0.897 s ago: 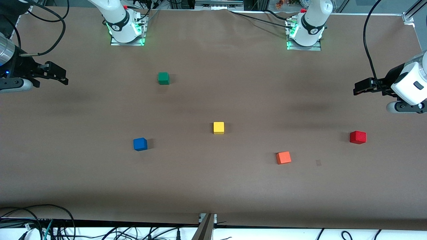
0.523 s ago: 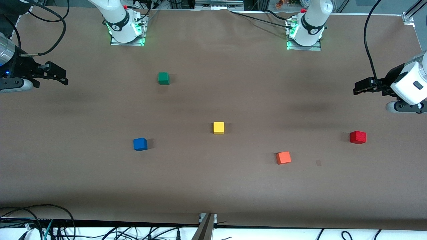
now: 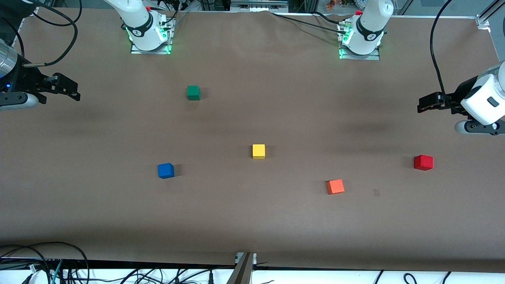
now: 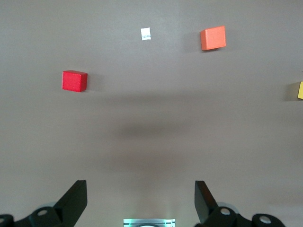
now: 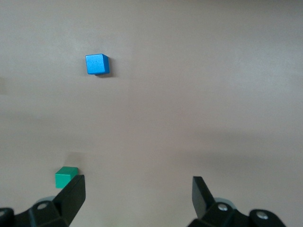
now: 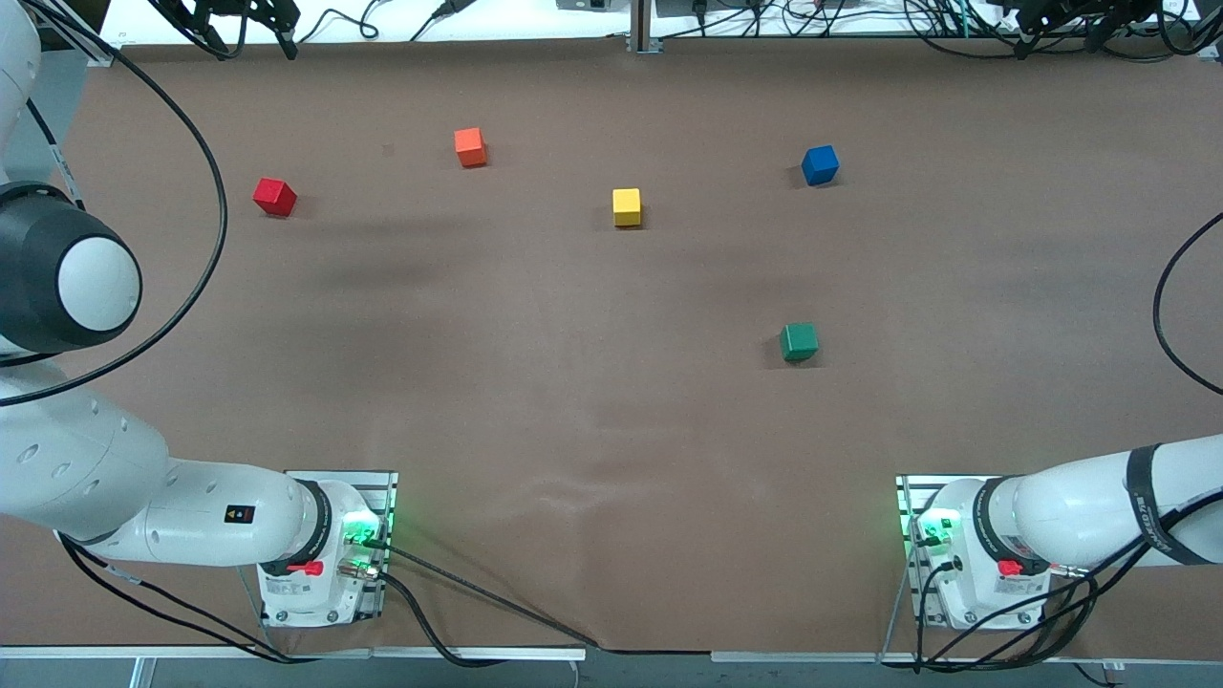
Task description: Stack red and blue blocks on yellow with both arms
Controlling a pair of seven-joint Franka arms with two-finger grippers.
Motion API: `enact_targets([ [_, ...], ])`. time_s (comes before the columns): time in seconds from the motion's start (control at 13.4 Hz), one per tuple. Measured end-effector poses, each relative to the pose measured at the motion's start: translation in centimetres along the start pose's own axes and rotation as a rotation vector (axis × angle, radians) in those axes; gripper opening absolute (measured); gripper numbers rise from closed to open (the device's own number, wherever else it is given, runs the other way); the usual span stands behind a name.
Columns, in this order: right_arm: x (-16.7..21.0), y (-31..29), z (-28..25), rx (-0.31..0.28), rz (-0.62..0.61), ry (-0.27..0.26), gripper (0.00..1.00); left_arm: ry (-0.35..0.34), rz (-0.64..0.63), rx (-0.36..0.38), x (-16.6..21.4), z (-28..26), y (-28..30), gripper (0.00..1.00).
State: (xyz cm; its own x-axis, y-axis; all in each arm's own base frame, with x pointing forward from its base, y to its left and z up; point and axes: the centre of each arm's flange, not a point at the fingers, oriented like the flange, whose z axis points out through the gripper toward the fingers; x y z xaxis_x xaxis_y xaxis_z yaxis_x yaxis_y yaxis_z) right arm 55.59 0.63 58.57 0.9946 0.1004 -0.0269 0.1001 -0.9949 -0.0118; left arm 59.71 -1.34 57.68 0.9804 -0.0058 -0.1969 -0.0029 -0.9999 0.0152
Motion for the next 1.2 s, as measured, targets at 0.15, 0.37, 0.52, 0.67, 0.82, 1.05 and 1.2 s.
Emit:
enact_targets([
  [0.15, 0.0, 0.1, 0.0, 0.0, 0.001, 0.0, 1.0, -0.002, -0.018, -0.003, 0.4, 0.4, -1.0, 1.0],
  [0.37, 0.0, 0.1, 0.0, 0.0, 0.003, 0.0, 1.0, -0.016, -0.055, -0.014, 2.1, 2.2, -5.5, 1.0],
  [0.52, 0.0, 0.2, 0.0, 0.0, 0.003, 0.0, 1.0, -0.025, -0.035, -0.024, 4.0, 4.9, -8.9, 1.0],
  [0.67, 0.0, 0.2, 0.0, 0.0, 0.004, 0.0, 1.0, -0.013, -0.03, -0.025, 6.2, 7.7, -10.9, 1.0],
  [0.82, 0.0, 0.2, 0.0, 0.0, 0.004, 0.0, 1.0, -0.009, 0.0, -0.024, 8.1, 10.6, -12.3, 1.0],
  [1.05, 0.0, 0.2, 0.0, 0.0, 0.005, 0.0, 1.0, 0.017, 0.083, -0.017, 11.1, 16.3, -16.0, 1.0],
  [1.2, 0.0, 0.3, 0.0, 0.0, 0.005, 0.003, 1.0, 0.049, 0.149, -0.009, 12.6, 21.4, -19.1, 1.0],
])
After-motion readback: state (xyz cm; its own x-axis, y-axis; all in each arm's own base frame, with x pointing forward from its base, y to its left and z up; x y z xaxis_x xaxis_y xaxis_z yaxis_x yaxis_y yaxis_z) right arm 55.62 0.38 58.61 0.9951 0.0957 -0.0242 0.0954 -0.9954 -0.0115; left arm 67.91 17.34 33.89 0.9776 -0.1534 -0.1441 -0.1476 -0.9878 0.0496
